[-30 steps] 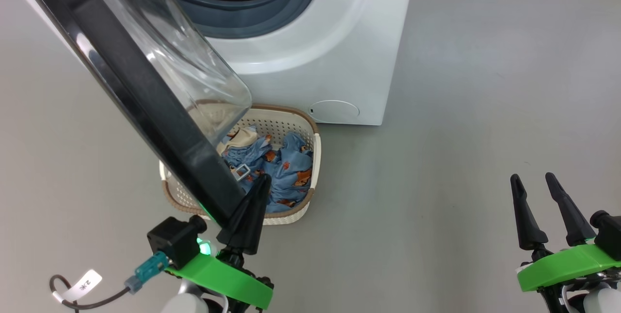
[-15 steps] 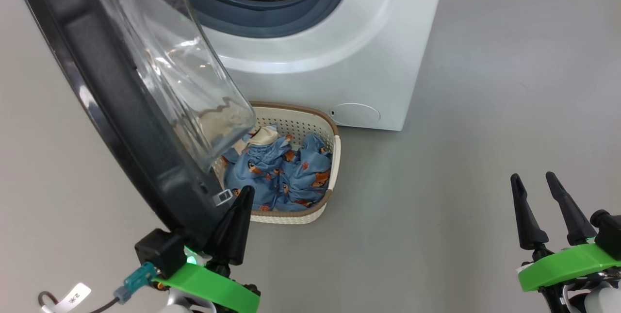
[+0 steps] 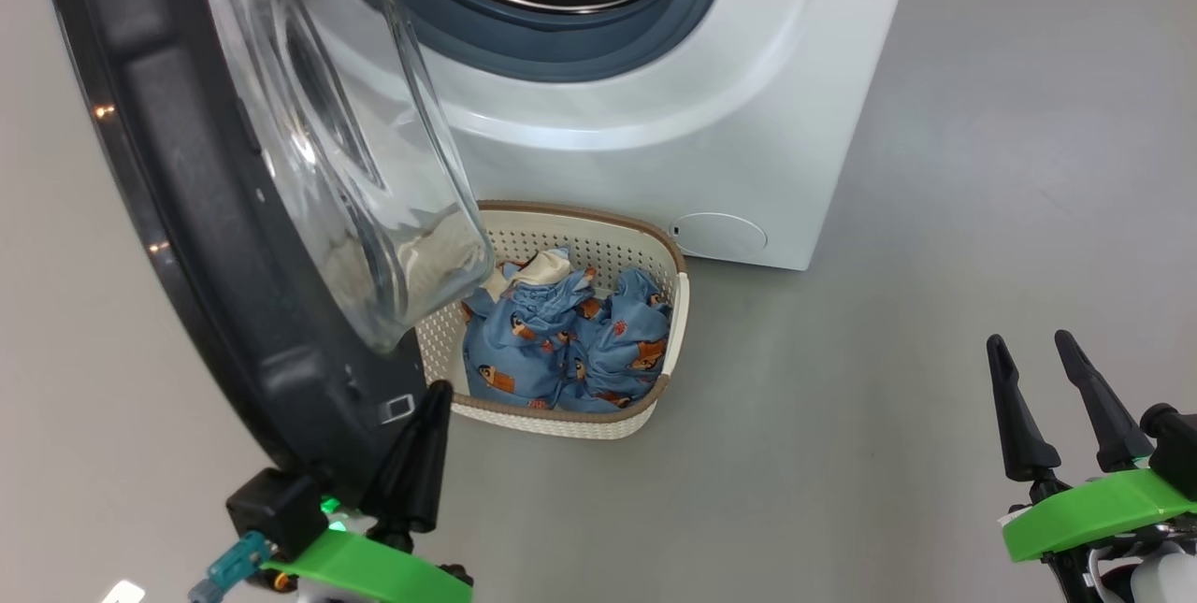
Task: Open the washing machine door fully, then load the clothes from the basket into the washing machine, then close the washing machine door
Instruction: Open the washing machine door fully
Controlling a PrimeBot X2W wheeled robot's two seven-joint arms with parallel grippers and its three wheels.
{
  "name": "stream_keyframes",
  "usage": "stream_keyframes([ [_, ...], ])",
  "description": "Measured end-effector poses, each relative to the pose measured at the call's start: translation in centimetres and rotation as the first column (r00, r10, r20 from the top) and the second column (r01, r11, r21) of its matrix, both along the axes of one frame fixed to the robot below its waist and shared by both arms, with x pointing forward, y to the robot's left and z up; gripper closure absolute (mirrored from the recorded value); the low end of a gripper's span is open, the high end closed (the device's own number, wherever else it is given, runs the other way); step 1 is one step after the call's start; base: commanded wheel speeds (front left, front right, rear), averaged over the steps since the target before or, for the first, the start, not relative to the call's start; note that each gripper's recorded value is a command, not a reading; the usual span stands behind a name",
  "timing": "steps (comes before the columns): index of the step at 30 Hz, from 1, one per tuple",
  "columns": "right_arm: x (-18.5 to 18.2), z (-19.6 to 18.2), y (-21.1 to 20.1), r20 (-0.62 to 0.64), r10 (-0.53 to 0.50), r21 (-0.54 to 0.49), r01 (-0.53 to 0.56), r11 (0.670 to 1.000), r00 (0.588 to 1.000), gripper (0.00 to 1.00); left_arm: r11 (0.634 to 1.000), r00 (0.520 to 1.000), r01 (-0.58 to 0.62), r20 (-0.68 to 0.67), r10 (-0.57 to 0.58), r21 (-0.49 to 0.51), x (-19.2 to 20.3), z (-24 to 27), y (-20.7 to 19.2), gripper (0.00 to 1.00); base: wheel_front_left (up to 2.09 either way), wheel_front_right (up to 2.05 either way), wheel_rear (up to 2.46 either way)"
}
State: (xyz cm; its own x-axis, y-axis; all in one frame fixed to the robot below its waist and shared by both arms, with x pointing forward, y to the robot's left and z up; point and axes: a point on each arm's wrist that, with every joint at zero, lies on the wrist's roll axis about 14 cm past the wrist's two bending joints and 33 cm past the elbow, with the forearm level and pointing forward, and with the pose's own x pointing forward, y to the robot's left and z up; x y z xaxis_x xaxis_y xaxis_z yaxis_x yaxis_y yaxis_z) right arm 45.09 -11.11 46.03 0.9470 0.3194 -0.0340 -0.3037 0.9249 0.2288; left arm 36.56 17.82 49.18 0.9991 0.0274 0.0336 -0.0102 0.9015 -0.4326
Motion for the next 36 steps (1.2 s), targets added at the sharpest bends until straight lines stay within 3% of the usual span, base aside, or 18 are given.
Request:
stream_keyframes([
  [18,0.4,0.2,1.5,0.008,0.042,-0.001,-0.042,0.999,0.999,0.00,0.987,0.987,-0.157,-0.040,0.158,0.010,-2.3,-1.0,4.5,1.00,0.00,0.00,0.00],
  [36,0.4,-0.1,3.2,0.000,0.089,0.001,-0.089,0.996,0.996,0.00,0.938,0.936,-0.344,-0.064,0.347,0.053,-5.2,-1.3,9.8,1.00,0.00,0.00,0.00],
])
